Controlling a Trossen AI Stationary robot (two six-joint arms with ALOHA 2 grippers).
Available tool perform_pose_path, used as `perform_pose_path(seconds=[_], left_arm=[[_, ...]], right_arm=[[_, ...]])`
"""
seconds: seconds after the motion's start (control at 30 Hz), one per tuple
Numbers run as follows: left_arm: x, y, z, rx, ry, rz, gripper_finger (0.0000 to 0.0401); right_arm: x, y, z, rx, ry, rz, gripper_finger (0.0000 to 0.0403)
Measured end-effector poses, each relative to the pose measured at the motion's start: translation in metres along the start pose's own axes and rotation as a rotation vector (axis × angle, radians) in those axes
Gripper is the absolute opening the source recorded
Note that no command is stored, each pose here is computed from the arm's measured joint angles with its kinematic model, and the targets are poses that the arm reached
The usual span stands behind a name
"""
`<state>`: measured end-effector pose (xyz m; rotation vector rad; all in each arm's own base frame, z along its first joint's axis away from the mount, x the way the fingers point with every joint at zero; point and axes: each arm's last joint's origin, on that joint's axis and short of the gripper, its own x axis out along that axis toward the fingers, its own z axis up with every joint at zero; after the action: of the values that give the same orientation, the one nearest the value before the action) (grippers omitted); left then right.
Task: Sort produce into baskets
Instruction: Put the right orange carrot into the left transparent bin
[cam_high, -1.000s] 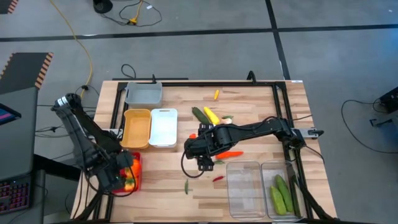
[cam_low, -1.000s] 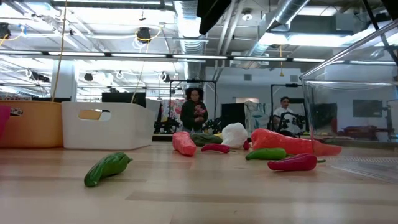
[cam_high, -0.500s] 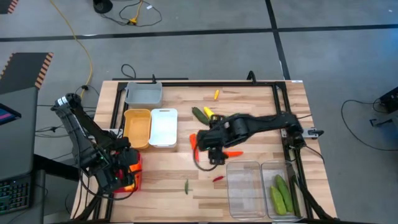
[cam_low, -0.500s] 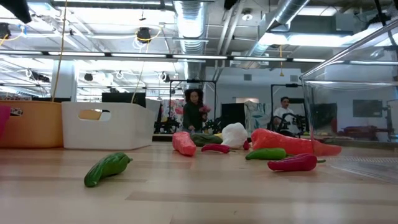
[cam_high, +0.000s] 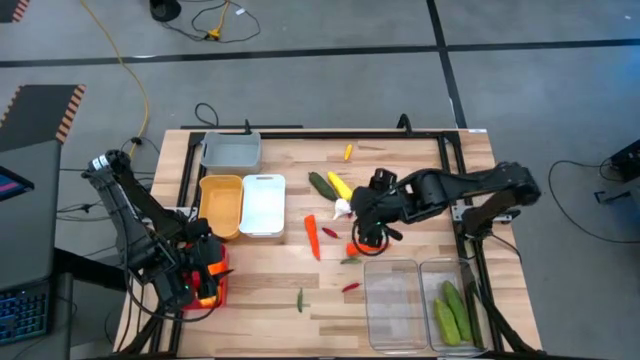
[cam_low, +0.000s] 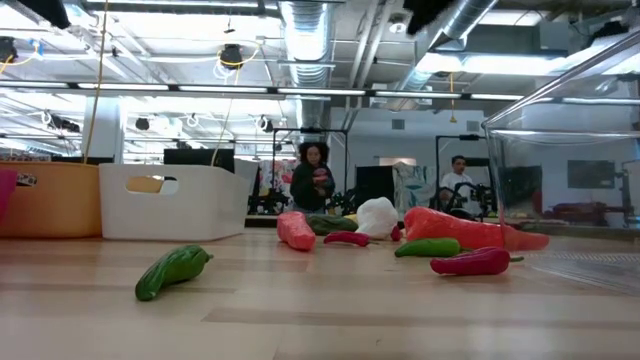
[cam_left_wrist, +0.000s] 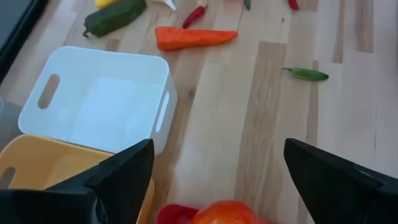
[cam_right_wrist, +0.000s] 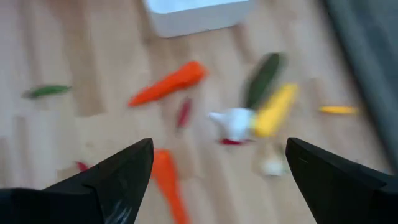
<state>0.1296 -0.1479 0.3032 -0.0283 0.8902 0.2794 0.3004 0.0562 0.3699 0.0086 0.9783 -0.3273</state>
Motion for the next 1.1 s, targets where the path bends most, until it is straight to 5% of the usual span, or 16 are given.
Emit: perform_pose_path(seconds=[0.23,0.77,1.1], left_arm=[[0.000,0.000,0.001,-0.003,-0.038,0.020,0.0346],[0.000,0.000,0.001,-0.053,-0.045,0.022,0.0346],[0.000,0.000,0.002,-0.061,-0.054,0.020,0.0346]], right_arm=[[0.053,-0.004,-0.033,0.114,-0.048,0.270,0.0392],[0.173,0.025,-0.069,0.056,0.271,0.165,0.0390],[0.199,0.020,-0.077,0.091,0.397,0.224,0.0358]])
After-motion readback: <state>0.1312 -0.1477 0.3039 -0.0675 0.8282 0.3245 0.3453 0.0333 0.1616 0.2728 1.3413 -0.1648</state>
